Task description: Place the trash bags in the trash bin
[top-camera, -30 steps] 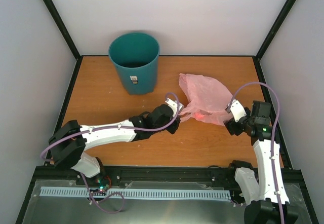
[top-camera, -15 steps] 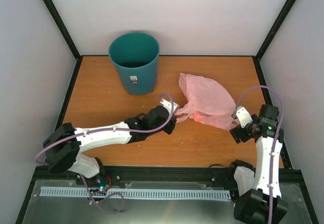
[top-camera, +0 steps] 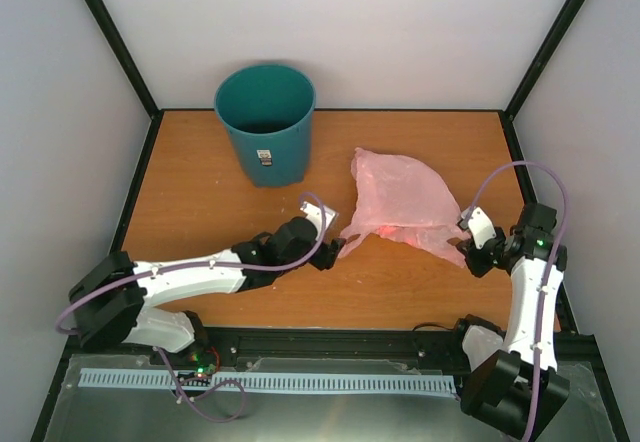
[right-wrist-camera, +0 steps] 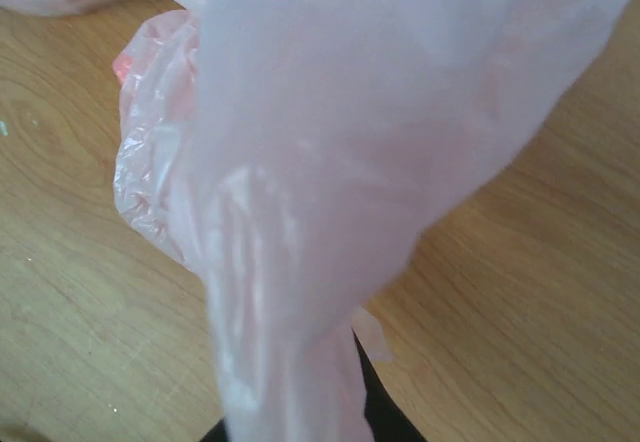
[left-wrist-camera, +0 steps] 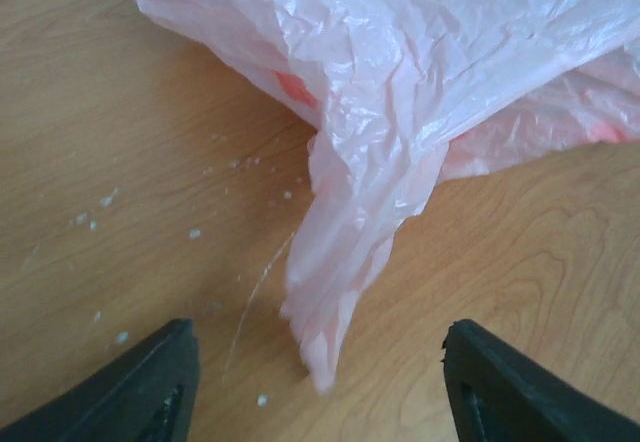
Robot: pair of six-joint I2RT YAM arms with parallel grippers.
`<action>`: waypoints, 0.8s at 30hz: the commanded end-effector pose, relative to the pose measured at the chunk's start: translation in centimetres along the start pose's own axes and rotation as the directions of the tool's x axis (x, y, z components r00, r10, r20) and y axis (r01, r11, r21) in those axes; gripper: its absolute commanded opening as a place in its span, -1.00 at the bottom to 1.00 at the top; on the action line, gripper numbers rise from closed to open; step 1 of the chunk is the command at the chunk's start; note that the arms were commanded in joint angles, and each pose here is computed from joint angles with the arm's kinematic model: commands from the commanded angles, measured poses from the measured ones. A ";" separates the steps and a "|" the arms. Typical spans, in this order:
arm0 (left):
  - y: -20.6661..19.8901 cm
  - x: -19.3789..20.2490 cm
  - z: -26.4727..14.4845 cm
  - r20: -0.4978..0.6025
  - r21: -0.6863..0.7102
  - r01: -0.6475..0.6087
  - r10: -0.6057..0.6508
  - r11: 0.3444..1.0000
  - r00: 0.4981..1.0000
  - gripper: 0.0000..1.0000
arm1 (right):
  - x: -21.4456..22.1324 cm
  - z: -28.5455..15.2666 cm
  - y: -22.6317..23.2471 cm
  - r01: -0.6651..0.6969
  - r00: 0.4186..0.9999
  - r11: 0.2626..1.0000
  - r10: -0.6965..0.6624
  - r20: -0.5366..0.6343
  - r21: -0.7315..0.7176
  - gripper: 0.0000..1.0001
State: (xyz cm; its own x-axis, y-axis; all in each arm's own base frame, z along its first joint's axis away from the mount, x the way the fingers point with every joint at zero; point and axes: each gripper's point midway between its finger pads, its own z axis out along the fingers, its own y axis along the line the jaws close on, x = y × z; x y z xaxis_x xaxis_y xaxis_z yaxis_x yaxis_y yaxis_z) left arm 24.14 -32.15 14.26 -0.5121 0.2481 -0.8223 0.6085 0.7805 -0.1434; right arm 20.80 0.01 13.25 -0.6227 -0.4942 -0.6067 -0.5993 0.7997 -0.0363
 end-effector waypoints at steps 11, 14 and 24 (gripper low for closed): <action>-1.1 3.2 -0.4 0.234 0.218 -0.003 -0.050 0.976 0.971 0.58 | -0.2 0.7 0.4 -0.036 0.998 0.999 0.038 0.044 -0.030 -0.95; -1.9 4.1 0.8 0.228 0.261 -0.004 -0.058 0.965 0.972 0.57 | -0.2 0.8 0.6 -0.041 0.998 0.998 0.043 0.048 -0.037 -0.94; -1.9 4.5 6.2 0.252 0.239 0.001 -0.063 0.971 0.966 -0.03 | 0.0 1.2 0.6 -0.058 0.997 0.997 0.060 0.048 -0.048 -0.94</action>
State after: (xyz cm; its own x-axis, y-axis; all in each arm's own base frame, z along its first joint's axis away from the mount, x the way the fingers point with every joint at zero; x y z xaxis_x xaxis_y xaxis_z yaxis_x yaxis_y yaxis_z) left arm 22.12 -34.08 3.33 -0.4774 0.1844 -0.8591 0.7181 0.6453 -0.2605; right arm 20.91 0.80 12.27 -0.6351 -0.4407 -0.6344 -0.5893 0.8074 0.0290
